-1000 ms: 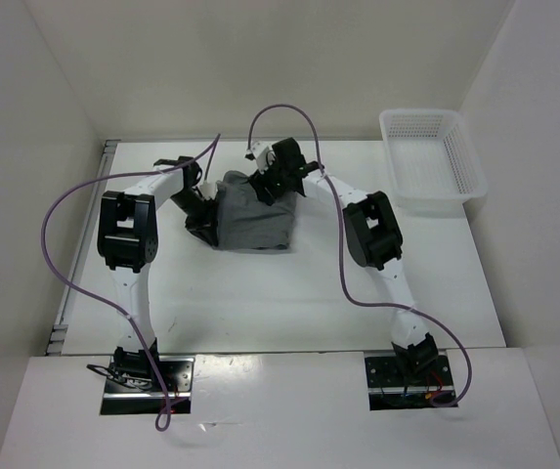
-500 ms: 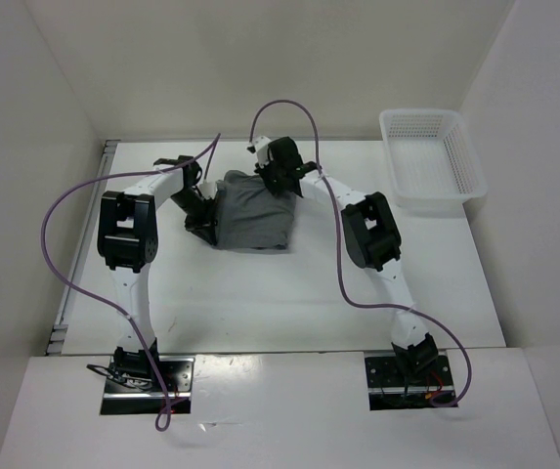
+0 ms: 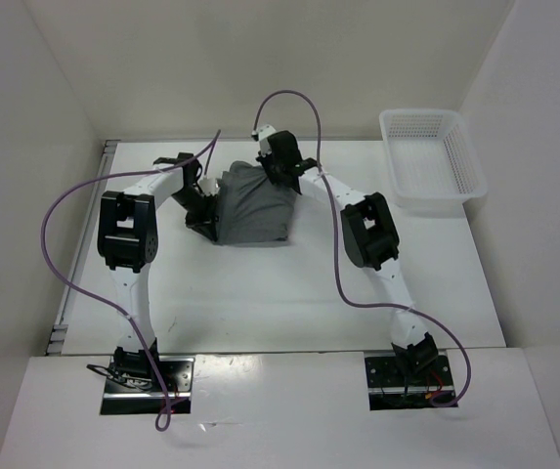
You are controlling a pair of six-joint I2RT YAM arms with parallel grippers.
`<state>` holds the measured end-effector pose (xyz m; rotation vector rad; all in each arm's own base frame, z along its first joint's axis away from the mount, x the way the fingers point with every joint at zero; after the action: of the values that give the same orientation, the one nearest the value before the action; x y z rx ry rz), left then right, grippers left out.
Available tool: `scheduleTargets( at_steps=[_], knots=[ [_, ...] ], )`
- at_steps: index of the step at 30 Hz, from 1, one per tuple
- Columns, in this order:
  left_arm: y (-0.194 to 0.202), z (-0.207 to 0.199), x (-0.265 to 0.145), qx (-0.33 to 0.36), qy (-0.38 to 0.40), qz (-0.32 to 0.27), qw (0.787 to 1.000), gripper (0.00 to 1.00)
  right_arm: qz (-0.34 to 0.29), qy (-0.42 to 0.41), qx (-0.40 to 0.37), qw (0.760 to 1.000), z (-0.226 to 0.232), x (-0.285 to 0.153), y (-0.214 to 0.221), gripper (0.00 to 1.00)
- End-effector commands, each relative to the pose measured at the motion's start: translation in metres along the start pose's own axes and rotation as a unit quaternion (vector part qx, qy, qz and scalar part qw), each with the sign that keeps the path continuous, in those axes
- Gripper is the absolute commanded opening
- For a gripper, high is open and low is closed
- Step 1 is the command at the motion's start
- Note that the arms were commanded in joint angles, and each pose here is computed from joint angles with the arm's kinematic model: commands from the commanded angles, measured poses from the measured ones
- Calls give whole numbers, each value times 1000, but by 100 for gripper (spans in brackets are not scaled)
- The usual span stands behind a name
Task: Fold and stack the shorts
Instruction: Fold the shorts
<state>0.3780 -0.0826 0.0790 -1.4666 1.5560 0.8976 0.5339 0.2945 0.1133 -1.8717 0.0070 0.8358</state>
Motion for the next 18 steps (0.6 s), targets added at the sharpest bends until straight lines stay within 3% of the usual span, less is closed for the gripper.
scheduleTargets(
  at_steps=[1, 2, 6, 10, 12, 15, 16, 18],
  knots=[
    [-2, 4, -10, 8, -22, 0, 1000, 2, -36, 52, -13, 998, -28, 8, -12, 4],
    [-5, 3, -12, 11, -22, -7, 1000, 23, -36, 28, -36, 998, -23, 9, -8, 21],
    [-27, -7, -36, 28, -10, -56, 998, 62, -53, -2, -47, 997, -15, -7, -27, 52],
    [-61, -23, -95, 62, -13, -158, 985, 77, -87, 2, -41, 995, -23, -37, -63, 59],
    [-80, -34, -126, 85, -6, -213, 973, 80, -123, -2, -41, 992, -28, -64, -92, 59],
    [-102, -43, -131, 106, 7, -240, 965, 86, -128, -18, -51, 990, -28, -92, -100, 61],
    [-108, -42, -128, 107, 7, -242, 964, 86, -106, -32, -60, 992, -23, -92, -84, 61],
    [-120, -42, -96, 110, 15, -216, 970, 87, -101, -51, -94, 989, -16, -109, -80, 61]
  ],
)
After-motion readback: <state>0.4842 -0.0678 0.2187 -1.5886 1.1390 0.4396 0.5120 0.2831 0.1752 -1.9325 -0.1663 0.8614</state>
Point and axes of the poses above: each gripper's point midway between its finger pads, its own x axis out along the fingers, its own z axis along the line the jaws close on, y = z × x, the point moved 6 cm from there along -x, back along the fingers, and after that the axes turned 4 degrees about -x, right-handed, at the moved point
